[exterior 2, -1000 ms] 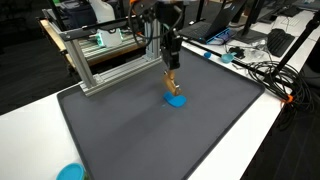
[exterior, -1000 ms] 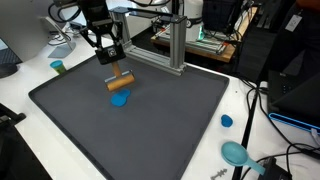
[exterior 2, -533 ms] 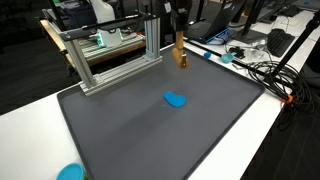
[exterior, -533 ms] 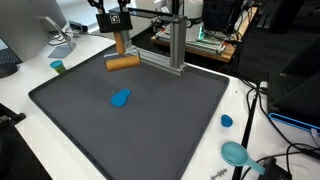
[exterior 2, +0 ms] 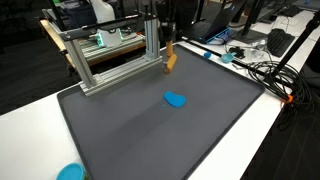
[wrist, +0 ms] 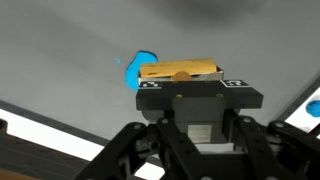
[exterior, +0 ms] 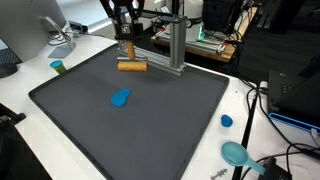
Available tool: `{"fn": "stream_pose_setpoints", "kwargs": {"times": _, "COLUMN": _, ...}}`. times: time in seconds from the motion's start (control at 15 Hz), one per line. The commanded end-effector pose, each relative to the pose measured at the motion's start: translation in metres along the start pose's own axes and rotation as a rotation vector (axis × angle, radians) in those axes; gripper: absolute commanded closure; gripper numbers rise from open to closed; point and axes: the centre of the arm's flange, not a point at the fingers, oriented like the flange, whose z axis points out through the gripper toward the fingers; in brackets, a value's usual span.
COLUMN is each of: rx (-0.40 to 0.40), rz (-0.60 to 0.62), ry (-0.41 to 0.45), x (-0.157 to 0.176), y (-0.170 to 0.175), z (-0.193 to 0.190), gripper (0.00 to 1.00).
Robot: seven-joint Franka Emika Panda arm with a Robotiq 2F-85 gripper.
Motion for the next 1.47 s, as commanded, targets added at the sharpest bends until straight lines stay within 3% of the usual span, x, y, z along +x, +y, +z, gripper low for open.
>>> {"fn": "stream_pose_setpoints", "kwargs": {"times": 0.0, "rx": -0.014, "rz": 0.196, "ry": 0.032, "x": -0.059, "y": -0.042, "z": 0.014, "gripper": 0.79}}
{"fn": "stream_pose_setpoints", "kwargs": {"times": 0.2, "rx": -0.056, "rz": 0.323, "ry": 0.086, "x": -0.079, "y": -0.078, "z": 0.012, "gripper": 0.79}}
{"fn": "stream_pose_setpoints", "kwargs": {"times": 0.27, "rx": -0.014, "rz": 0.253, "ry": 0.022, "x": -0.054, "y": -0.042, "z": 0.031, "gripper": 0.54}}
{"fn": "stream_pose_setpoints", "kwargs": {"times": 0.4, "rx": -0.022, "rz": 0.295, "ry": 0.050, "x": -0.064, "y": -0.061, "z": 0.028, "gripper": 0.54}}
{"fn": "stream_pose_setpoints", "kwargs": {"times": 0.47, "rx": -0.036, "rz": 0.308, "ry": 0.034, "x": -0.064, "y": -0.065, "z": 0.021, "gripper": 0.79}}
{"fn": "stream_pose_setpoints", "kwargs": {"times": 0.8, "rx": -0.089, "rz": 0.383, "ry": -0.013, "x": -0.070, "y": -0.065, "z": -0.026, "gripper": 0.79}}
{"fn": "stream_pose_setpoints", "kwargs": {"times": 1.07, "rx": -0.049, "rz": 0.422, "ry": -0.038, "x": -0.080, "y": -0.068, "z": -0.066, "gripper": 0.79}}
{"fn": "stream_pose_setpoints", "kwargs": {"times": 1.4, "rx": -0.034, "rz": 0.444, "ry": -0.074, "x": -0.108, "y": -0.066, "z": -0.070, "gripper": 0.79}}
